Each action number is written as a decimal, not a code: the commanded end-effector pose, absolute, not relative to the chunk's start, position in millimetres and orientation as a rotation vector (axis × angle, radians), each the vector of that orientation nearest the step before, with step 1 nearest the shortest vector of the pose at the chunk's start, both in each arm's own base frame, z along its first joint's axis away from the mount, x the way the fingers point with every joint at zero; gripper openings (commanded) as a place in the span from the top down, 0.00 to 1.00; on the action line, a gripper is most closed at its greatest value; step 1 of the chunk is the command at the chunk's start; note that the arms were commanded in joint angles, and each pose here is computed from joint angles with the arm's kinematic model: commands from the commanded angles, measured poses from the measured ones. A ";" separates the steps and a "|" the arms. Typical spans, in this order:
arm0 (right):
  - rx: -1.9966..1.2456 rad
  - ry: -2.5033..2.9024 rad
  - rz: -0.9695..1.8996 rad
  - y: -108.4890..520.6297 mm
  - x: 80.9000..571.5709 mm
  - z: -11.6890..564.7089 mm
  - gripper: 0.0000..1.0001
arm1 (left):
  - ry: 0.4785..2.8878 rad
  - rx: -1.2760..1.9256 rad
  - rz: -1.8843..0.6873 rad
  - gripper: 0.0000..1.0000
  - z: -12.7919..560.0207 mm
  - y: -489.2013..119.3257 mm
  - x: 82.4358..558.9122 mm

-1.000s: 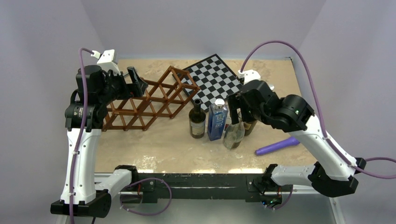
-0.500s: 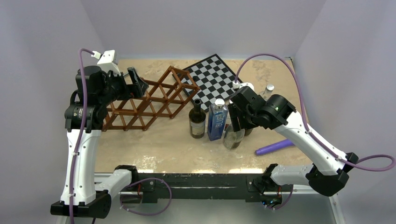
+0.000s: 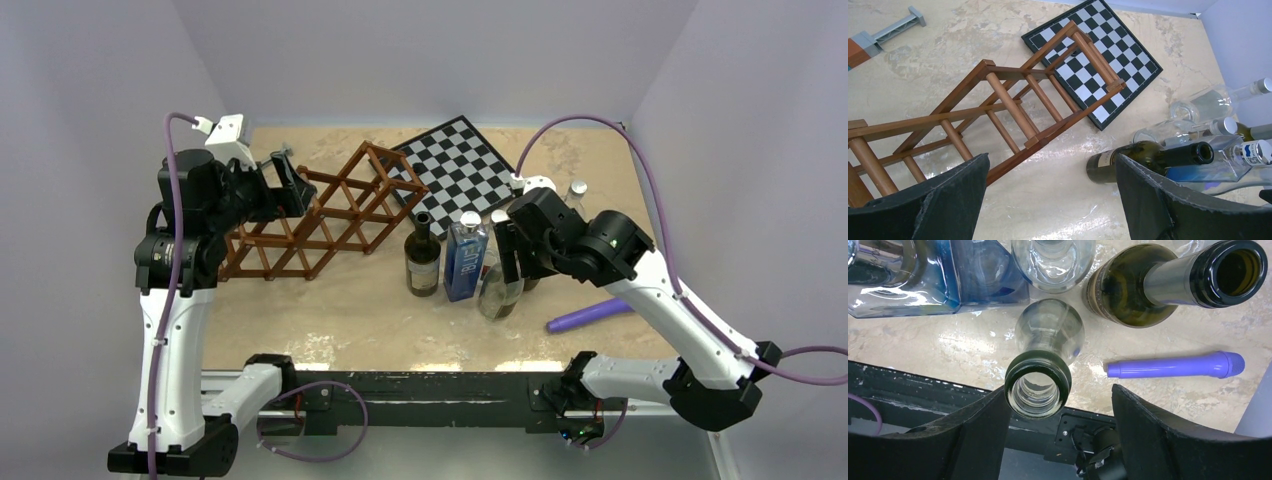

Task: Put the wine bottle on the wine rack

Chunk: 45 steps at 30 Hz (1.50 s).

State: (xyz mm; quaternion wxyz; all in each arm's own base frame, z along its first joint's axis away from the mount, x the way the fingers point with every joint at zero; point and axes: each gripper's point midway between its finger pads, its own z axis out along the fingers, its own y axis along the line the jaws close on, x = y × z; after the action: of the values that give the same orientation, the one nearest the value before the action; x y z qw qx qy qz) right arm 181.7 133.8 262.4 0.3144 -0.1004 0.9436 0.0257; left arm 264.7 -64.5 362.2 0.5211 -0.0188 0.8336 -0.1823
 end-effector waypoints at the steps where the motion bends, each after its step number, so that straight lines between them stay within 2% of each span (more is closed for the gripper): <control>1: -0.220 2.422 0.134 136.4 185.9 281.6 0.24 | 1.975 -0.045 -0.436 0.01 367.3 -64.5 261.1; 8: -0.254 2.327 0.179 137.8 191.7 310.7 0.15 | 1.982 -0.053 -0.420 0.01 363.7 -61.9 259.3; 12: -0.341 2.207 0.245 146.2 198.5 344.5 0.10 | 2.013 -0.162 -0.292 0.01 352.4 -38.9 257.7; 15: -0.458 2.089 0.342 168.6 203.1 375.2 0.07 | 2.050 -0.272 -0.179 0.01 338.6 -18.5 254.8; 20: -0.669 1.978 0.378 219.8 212.9 403.3 0.06 | 2.061 -0.300 -0.168 0.01 333.3 -15.6 247.4; 24: -0.807 1.989 0.332 263.9 221.7 394.0 0.08 | 2.028 -0.277 -0.189 0.01 339.4 -18.4 243.6; 31: -0.861 2.138 0.310 302.5 230.6 344.6 0.11 | 2.020 -0.257 -0.208 0.01 342.5 -21.9 240.7; 45: -0.875 2.280 0.251 319.3 235.5 286.1 0.24 | 2.028 -0.218 -0.271 0.01 346.1 -33.1 250.9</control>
State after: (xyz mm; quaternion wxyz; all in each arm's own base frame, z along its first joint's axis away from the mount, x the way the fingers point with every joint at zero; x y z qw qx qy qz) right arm 237.5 314.0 294.4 0.3427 -0.3488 0.8676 0.0909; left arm 246.0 -28.0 329.8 0.4938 -0.0968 0.8588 -0.0964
